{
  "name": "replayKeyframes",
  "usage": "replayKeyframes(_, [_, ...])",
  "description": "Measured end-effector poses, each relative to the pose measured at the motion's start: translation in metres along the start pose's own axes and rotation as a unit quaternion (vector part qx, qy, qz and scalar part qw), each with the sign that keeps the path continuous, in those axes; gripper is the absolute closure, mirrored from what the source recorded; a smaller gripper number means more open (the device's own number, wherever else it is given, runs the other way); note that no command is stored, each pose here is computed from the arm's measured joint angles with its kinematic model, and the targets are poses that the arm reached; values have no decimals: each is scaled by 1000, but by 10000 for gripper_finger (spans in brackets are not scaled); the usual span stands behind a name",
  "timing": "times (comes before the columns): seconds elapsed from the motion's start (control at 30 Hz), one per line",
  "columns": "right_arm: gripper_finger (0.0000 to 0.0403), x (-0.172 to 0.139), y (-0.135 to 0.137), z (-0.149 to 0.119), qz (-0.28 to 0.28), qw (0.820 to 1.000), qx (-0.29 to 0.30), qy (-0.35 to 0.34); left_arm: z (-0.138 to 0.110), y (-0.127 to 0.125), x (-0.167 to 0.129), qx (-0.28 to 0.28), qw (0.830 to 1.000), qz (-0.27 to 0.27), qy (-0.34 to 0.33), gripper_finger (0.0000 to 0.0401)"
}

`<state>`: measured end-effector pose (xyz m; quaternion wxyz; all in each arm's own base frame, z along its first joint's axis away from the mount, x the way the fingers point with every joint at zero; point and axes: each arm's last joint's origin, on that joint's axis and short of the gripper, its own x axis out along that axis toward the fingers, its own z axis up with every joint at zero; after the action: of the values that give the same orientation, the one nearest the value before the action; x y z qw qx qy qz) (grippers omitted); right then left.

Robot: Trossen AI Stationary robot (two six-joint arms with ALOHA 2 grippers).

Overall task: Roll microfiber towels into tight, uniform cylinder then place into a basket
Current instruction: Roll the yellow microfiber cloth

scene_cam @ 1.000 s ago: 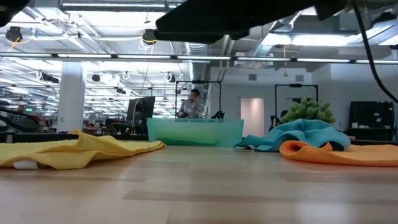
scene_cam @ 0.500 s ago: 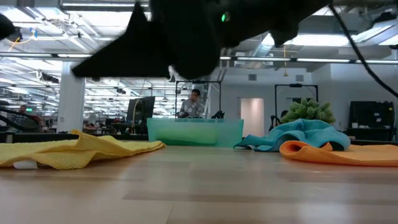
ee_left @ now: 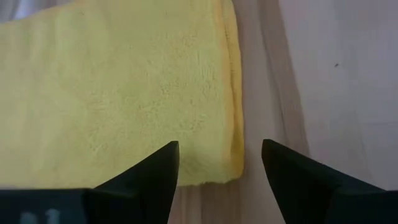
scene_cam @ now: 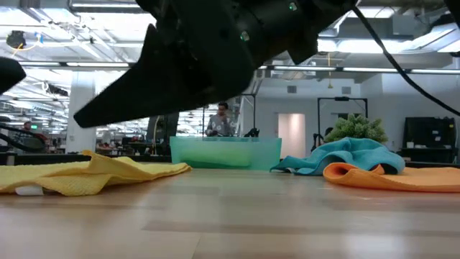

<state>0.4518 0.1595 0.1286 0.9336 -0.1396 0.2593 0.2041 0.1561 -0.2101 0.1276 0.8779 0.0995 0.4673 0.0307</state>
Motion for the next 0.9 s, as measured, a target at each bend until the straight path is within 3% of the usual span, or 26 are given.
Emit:
replayKeyframes(0.37, [163,14,-11,-31,36,998,1,45,-3,13,19,-28,998,-41,30,191])
replayKeyframes(0.73, [167,25,-8,-38,52,998,23,24,-1,13,21,-28,998,-51,25,276])
replayKeyframes(0.9, [214,25,-11,-40,49,997,49,31,3,11,22,-38,998,-53,3,324])
